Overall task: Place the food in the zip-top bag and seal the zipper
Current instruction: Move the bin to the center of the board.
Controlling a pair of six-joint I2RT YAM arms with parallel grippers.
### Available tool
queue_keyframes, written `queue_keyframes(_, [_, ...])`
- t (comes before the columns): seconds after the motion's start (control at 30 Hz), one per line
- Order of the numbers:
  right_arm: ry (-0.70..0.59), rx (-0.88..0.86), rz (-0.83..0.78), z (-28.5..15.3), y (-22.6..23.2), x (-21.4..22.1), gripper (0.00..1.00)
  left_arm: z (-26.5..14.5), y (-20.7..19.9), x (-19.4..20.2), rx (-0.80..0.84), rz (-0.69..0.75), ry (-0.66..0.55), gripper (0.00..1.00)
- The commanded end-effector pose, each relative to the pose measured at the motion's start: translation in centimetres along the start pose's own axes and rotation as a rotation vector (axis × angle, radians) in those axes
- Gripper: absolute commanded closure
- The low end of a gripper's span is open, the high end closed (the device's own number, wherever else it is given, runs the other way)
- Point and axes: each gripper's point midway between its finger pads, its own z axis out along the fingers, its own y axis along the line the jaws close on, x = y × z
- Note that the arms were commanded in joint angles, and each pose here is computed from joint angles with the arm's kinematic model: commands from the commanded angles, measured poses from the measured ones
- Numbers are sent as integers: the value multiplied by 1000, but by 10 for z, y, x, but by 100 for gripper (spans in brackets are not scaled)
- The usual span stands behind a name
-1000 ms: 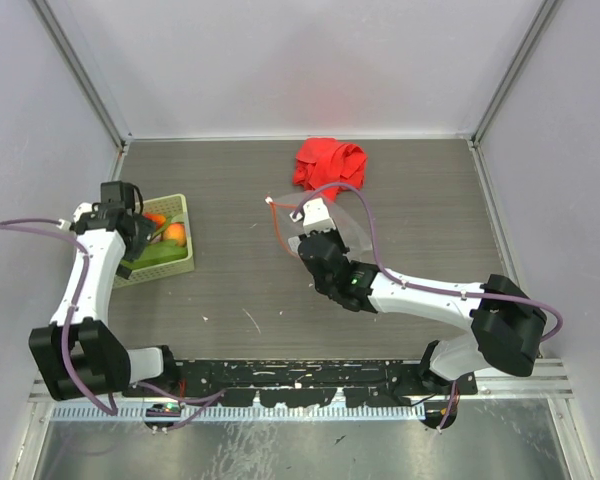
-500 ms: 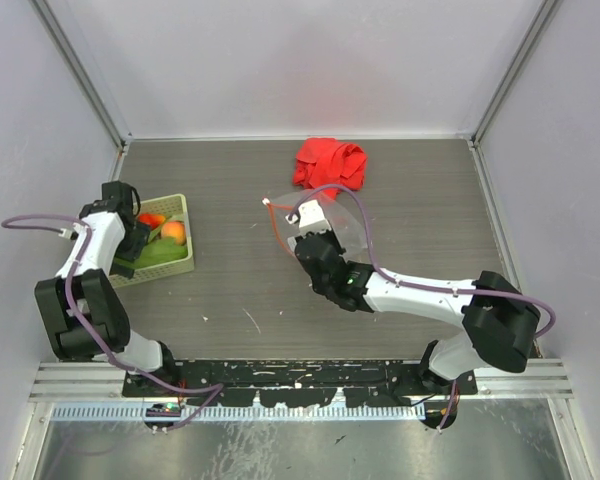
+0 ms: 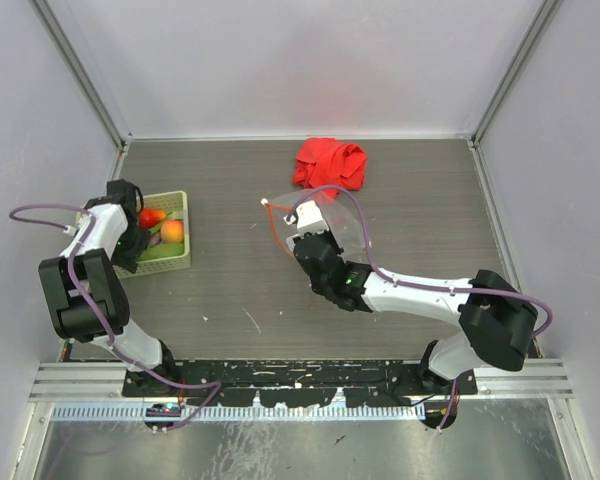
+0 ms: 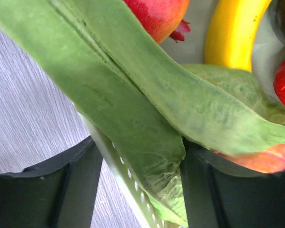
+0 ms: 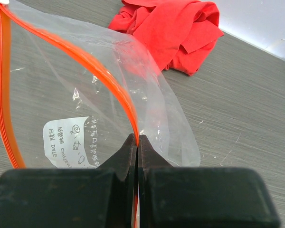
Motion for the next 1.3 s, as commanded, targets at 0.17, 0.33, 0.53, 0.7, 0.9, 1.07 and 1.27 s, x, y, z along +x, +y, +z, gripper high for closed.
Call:
queue_keyframes(0.17, [-44, -5, 64, 1, 1, -19, 99, -41, -13, -39, 143, 16, -117, 69])
queue_keyframes(0.33, [-47, -11, 75, -1, 1, -21, 99, -54, -20, -38, 226, 95, -104, 89])
queue_keyframes(0.53, [-47, -12, 82, -1, 0, -22, 99, -52, -28, 5, 335, 281, 58, 100])
queue_keyframes(0.7, [-47, -8, 82, -2, -2, -21, 99, -59, -29, 52, 386, 493, 180, 100])
queue_keyframes(0.9, [-49, -4, 89, -4, -5, -20, 99, -58, -15, 64, 277, 747, 231, 99])
queue_keyframes(1.07, [-48, -7, 89, -4, -4, -18, 99, -47, -18, 39, 157, 848, 159, 93])
queue_keyframes(1.27, [-55, -11, 96, -6, -6, -18, 99, -40, -37, 16, 45, 889, 120, 76])
